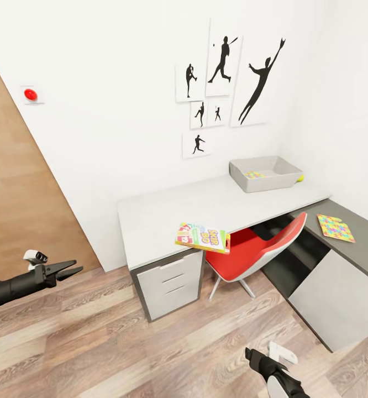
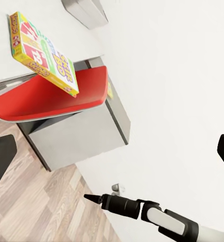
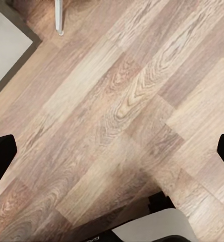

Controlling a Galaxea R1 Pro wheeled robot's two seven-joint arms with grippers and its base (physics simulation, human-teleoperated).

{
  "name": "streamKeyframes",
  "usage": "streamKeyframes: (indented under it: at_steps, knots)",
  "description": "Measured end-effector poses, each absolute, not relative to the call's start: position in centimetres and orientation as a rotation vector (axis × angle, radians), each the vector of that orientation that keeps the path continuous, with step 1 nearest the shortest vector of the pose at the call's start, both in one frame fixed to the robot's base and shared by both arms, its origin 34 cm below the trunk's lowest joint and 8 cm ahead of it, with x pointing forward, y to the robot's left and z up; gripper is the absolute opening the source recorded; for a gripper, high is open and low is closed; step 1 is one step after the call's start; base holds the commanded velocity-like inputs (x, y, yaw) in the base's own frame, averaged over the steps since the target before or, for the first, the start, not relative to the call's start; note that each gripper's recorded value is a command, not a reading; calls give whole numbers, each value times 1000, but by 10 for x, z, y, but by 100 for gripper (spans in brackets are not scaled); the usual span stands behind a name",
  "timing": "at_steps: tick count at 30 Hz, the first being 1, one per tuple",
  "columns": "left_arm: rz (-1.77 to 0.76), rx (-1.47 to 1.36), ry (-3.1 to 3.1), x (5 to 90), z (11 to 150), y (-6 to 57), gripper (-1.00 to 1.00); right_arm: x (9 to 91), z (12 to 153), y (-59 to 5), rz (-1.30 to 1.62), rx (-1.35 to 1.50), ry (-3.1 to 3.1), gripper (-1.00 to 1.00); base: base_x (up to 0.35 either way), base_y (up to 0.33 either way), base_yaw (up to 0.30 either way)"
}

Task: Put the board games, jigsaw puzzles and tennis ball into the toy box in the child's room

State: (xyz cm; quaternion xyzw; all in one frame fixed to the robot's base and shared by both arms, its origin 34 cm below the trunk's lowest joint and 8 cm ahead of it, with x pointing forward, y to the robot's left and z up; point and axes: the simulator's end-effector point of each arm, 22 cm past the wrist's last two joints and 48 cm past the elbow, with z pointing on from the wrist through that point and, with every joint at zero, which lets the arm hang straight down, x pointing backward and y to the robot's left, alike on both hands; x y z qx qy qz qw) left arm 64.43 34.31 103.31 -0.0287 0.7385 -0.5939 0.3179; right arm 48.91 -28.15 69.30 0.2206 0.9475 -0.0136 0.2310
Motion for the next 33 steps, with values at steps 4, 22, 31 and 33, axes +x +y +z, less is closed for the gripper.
streamKeyframes:
  at_steps: [4, 22, 31, 33]
  knots:
    - [-1565, -80, 1943, 644, 1032, 343, 100, 493, 696, -283, -32, 604, 2601, 100, 0, 0, 0]
    - [-1515, -210, 2021, 652, 992, 334, 100, 518, 783, -355, 207, 832, 2725, 100, 0, 0, 0]
    - [-1523, -211, 2018, 652, 991, 330, 100, 530, 804, -344, 254, 751, 2722, 100, 0, 0, 0]
    - [-1526, -211, 2017, 652, 991, 328, 100, 532, 806, -343, 258, 744, 2721, 100, 0, 0, 0]
